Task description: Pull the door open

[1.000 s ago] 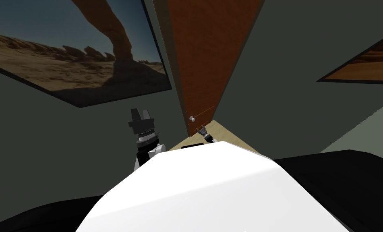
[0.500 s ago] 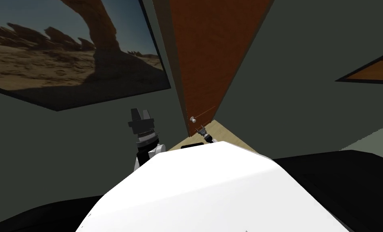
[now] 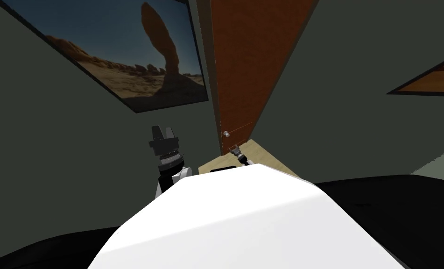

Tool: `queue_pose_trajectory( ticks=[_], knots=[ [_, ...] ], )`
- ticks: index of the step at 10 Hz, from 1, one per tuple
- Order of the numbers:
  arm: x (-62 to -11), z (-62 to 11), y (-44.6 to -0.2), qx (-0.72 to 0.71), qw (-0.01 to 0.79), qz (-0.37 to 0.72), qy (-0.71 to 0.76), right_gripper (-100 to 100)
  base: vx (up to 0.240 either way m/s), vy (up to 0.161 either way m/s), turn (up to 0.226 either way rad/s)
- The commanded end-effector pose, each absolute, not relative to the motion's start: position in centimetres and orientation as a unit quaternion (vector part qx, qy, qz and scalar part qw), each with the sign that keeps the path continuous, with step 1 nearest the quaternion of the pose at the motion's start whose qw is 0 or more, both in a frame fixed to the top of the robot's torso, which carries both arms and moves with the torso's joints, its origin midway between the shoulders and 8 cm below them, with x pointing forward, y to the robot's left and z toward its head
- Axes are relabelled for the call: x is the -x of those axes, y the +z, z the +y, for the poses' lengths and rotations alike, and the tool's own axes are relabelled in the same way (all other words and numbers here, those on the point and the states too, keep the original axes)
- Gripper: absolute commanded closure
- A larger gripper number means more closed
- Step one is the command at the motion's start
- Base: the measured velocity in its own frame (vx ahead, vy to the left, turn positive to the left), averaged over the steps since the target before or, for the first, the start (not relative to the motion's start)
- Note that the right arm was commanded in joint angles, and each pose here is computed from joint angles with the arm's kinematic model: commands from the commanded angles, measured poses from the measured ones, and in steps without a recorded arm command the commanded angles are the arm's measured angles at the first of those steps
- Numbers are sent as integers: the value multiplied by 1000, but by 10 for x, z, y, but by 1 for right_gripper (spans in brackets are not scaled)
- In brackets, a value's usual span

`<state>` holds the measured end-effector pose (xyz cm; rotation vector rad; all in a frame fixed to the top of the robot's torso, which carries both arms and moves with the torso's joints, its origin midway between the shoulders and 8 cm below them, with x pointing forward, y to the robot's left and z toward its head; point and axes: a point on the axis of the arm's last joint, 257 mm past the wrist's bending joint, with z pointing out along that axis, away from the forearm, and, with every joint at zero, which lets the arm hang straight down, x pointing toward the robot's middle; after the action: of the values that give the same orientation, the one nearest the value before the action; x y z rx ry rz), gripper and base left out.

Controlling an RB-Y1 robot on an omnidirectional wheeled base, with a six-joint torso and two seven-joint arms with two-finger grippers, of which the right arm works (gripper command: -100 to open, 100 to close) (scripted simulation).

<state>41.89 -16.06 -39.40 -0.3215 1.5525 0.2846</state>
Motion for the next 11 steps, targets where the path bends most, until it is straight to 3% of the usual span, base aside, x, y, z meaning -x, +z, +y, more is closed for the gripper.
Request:
queue_pose_trajectory(
  ticks=[1,6,11],
  knots=[
    [-425,-171,-395,139,694,697,117,-100,-132,82,163],
    [-447,-199,-396,116,698,701,87,-100,6,33,139],
    [-470,-222,-394,84,702,705,60,-100,85,5,157]
  ],
)
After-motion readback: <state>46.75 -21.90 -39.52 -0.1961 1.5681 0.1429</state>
